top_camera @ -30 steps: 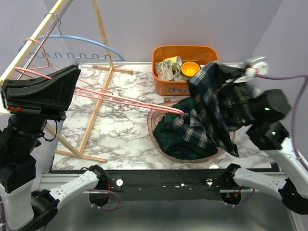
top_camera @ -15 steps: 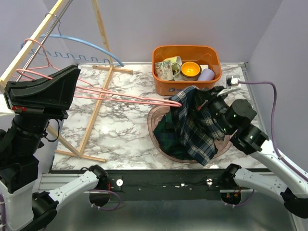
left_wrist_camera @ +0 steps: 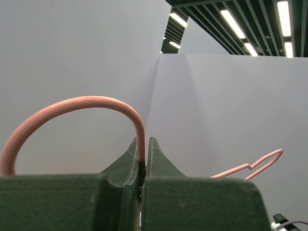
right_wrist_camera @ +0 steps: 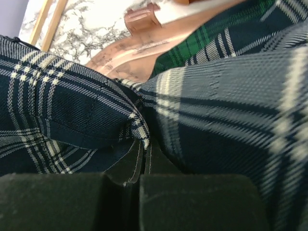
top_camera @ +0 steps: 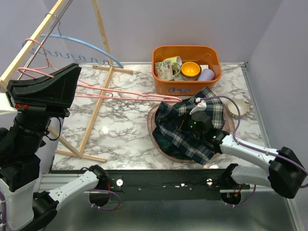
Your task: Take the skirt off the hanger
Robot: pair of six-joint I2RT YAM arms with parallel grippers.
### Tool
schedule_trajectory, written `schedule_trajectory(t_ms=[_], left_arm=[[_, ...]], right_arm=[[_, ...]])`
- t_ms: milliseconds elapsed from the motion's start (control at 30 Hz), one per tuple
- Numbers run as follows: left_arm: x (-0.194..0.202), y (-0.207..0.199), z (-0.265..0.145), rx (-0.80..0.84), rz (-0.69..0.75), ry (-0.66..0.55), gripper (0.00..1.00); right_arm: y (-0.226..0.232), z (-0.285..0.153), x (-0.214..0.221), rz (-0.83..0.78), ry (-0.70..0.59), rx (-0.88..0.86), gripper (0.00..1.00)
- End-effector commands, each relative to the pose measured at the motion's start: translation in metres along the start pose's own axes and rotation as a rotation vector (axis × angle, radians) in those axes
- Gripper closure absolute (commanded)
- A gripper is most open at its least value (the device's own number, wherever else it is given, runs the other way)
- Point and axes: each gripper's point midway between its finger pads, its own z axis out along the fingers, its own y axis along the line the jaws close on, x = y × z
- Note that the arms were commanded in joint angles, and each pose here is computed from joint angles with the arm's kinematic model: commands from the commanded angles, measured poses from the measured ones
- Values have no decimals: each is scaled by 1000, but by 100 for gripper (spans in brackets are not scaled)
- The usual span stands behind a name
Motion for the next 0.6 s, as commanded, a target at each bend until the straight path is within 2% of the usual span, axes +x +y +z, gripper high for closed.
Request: schedule_trajectory(t_ms=[0,67,200,267,300,367,400,500,567], left_arm=[[-2,7,4,-34,24,-16,100],[-1,9,5,-37,32,-14,100],[-3,10,3,-43,49,-12,100],[-2,10,3,-44,55,-8,100],[-3,14,3,-66,58,-14,100],[-2,14,2,-66,59,-11,100],[-2,14,2,-67,61,-8,100],[-2,15,2,-68,67,-6,100],[-5,15,0,-73,69,-12,100]], right_arm=[[-12,16,42,81,97,27,99],[-25,21,57,97,134,91,99],[-28,22,78,138,184,87,99],[-30,23,77,124,183,92,96],[-34,20,78,101,195,108,86],[-23,15,53,87,144,96,76],[-27,8,45,55,137,118,67],[-14,-15,-1,35,58,110,54],[-7,-32,-28,51,-3,98,51]])
